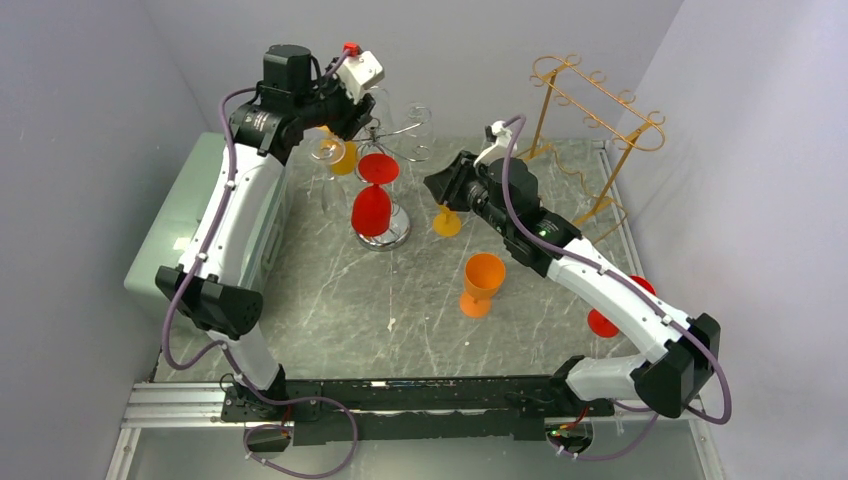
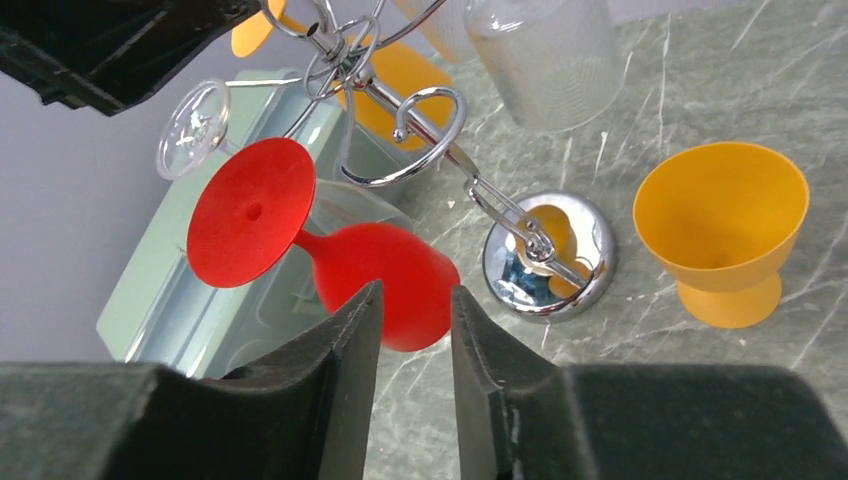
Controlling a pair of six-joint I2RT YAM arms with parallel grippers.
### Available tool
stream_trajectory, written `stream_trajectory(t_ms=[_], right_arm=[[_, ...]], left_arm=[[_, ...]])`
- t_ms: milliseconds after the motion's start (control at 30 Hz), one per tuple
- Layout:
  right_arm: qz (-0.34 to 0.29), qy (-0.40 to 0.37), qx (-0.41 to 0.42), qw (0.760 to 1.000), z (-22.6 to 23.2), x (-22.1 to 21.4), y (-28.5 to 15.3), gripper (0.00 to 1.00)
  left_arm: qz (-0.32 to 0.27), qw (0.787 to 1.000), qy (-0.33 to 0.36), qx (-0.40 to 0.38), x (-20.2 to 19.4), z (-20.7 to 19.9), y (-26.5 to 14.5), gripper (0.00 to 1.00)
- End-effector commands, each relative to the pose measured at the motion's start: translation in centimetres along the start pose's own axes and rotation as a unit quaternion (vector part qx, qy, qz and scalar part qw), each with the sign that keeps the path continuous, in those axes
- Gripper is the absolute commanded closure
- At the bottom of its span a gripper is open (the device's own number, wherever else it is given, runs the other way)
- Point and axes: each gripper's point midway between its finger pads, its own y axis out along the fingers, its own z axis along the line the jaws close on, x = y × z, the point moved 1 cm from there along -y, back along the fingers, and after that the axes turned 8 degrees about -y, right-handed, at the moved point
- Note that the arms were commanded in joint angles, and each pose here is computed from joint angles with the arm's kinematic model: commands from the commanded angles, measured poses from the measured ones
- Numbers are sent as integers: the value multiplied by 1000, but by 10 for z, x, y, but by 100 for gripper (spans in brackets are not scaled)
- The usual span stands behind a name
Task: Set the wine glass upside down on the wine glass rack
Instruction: Adjust the wine rack at the center of the board.
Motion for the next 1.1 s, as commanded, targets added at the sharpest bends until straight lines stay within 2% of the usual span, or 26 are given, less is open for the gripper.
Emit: stream_trajectory(t_ms=[0, 267, 400, 533, 600, 767, 833, 933, 1067], right_arm=[[-53, -14, 9, 998, 6, 44, -16, 64], [-52, -8, 30, 998, 6, 74, -1, 60], [-54, -30, 3, 998, -7, 84, 2, 54], [-44, -26, -53, 997, -57, 83, -2, 27], [-41, -17, -47, 998, -68, 81, -2, 2], [-15, 0, -17, 1000, -61, 78, 15, 0], [-11, -9, -33, 999, -66, 78, 16, 0], [8, -57, -114, 992, -99, 71, 12, 0], [32, -107, -226, 968, -148, 60, -4, 0]], left_arm=[[-68, 997, 5, 20, 44, 1, -37, 41], [-65, 998, -14, 7, 42, -10, -51, 32], [-56, 998, -20, 8, 40, -14, -61, 24], [-49, 998, -33, 3, 39, -23, -78, 11], [-44, 998, -40, -2, 36, -29, -86, 8], [-27, 999, -35, 1, 18, -37, -96, 10], [-20, 999, -29, 5, 14, -38, -101, 13], [-18, 1000, -24, 3, 14, -42, -111, 14], [-22, 999, -24, 3, 17, -48, -126, 9]])
